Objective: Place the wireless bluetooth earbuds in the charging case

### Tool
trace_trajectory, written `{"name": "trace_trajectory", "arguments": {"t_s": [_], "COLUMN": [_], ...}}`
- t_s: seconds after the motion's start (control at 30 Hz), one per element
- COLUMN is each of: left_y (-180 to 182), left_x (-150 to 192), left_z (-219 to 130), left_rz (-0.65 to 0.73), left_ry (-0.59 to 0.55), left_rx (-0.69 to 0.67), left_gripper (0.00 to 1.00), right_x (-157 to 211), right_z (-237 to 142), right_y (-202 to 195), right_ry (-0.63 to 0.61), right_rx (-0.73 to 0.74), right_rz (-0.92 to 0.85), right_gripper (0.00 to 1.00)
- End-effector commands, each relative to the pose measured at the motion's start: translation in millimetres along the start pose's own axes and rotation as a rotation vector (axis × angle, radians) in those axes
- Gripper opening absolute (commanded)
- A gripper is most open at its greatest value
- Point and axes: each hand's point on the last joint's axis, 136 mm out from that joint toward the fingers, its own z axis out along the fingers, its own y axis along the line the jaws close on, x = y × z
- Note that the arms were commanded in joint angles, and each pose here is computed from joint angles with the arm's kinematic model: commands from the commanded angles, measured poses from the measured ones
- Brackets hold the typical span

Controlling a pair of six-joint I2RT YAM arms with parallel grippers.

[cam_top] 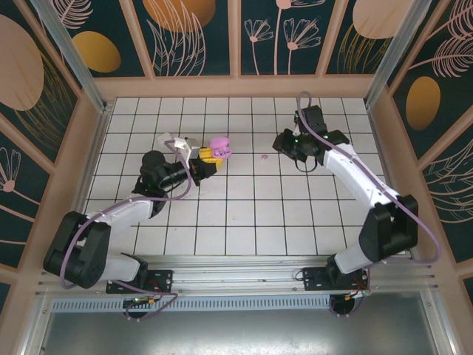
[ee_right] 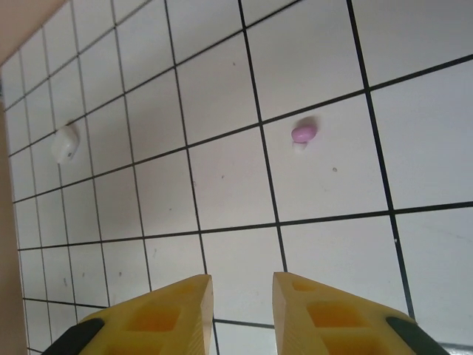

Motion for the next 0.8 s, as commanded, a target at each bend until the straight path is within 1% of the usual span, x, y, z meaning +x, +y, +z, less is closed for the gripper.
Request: {"name": "trace_trajectory", "arguments": {"t_s": [0.0,0.17,0.37,0.53,0.77], "left_y": [-2.3,-0.5,-2.2,-4.7,-6.3], "left_x": [-8.9,-7.9,-4.7,-1.5,-1.6], "left_z": [-4.7,-8.9,-14.7,-18.0,-20.8], "left_rz": [0.025,0.028,0.036,0.029,0.041], "left_ry": [-0.011,-0.006,0.006,0.009,0.012], "left_rx": [0.004,-0.013,-0.029,-0.030,-0.036], "left_gripper": [0.16,0.16,0.16,0.16,0.16], "right_x": [-3.4,6.7,23.4,30.6,23.5], "right_z": [25.5,71.2,114.7,137.9,158.9], "right_y": [-0.8,-22.9,-47.0,-50.6,-44.2], "right_ry": [0.030,0.107,0.159,0.190,0.194], "right_rx": [-0.010,0.112,0.205,0.246,0.259], "right_rz": [0.035,0.057,0.076,0.050,0.027], "right_gripper": [0.29,0.31,0.38,0.39,0.39]}}
